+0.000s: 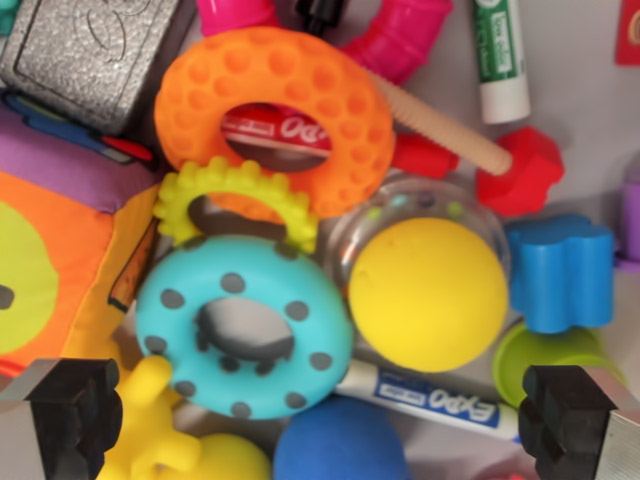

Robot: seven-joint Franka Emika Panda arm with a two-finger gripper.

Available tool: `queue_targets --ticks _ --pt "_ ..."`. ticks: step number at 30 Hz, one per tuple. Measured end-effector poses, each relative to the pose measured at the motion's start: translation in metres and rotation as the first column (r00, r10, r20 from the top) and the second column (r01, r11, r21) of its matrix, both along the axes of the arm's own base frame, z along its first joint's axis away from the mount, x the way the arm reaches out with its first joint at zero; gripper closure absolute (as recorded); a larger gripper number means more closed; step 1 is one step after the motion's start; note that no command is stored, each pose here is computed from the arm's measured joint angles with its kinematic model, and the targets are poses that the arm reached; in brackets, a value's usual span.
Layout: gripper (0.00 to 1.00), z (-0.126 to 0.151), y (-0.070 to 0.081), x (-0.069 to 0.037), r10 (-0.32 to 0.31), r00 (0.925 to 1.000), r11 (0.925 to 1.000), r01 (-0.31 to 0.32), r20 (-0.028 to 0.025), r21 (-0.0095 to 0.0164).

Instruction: Pick an object from the bin

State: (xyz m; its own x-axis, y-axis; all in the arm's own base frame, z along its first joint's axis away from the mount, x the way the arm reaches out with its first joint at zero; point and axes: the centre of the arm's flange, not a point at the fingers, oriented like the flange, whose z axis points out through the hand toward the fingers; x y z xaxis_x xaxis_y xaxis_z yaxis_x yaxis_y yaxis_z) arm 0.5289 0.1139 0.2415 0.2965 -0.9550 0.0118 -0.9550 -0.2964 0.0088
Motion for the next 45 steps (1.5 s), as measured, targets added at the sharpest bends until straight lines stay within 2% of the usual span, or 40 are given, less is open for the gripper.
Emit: queue_targets --ticks 9,20,23,25,27,30,31,32,33,35,45 --pt "0.00 -0.028 0.022 -0.011 -0.074 0.9973 0.9973 0.074 0.0003 0.0046" --pt "0.00 -0.066 0.052 -0.025 -0.169 0.9855 0.9855 0.169 -0.0001 0.0114" --pt "0.00 -0.073 0.056 -0.027 -0.175 0.9846 0.9845 0.175 0.0001 0.0128" --pt "0.00 -0.080 0.056 -0.027 -0.178 0.9840 0.9839 0.178 0.0023 0.0151" --pt "0.00 -0.089 0.055 -0.027 -0.180 0.9836 0.9835 0.180 0.0016 0.0156" --pt "0.00 -0.103 0.054 -0.027 -0.183 0.9831 0.9830 0.183 -0.0020 0.0146" --pt "0.00 -0.106 0.054 -0.027 -0.183 0.9830 0.9829 0.183 0.0012 0.0167" --pt "0.00 -0.105 0.055 -0.025 -0.183 0.9830 0.9829 0.183 0.0066 0.0196" --pt "0.00 -0.107 0.055 -0.025 -0.183 0.9830 0.9829 0.183 0.0078 0.0201" --pt "0.00 -0.108 0.056 -0.023 -0.183 0.9830 0.9829 0.183 0.0151 0.0237" --pt "0.00 -0.112 0.057 -0.023 -0.184 0.9828 0.9827 0.184 0.0146 0.0235"
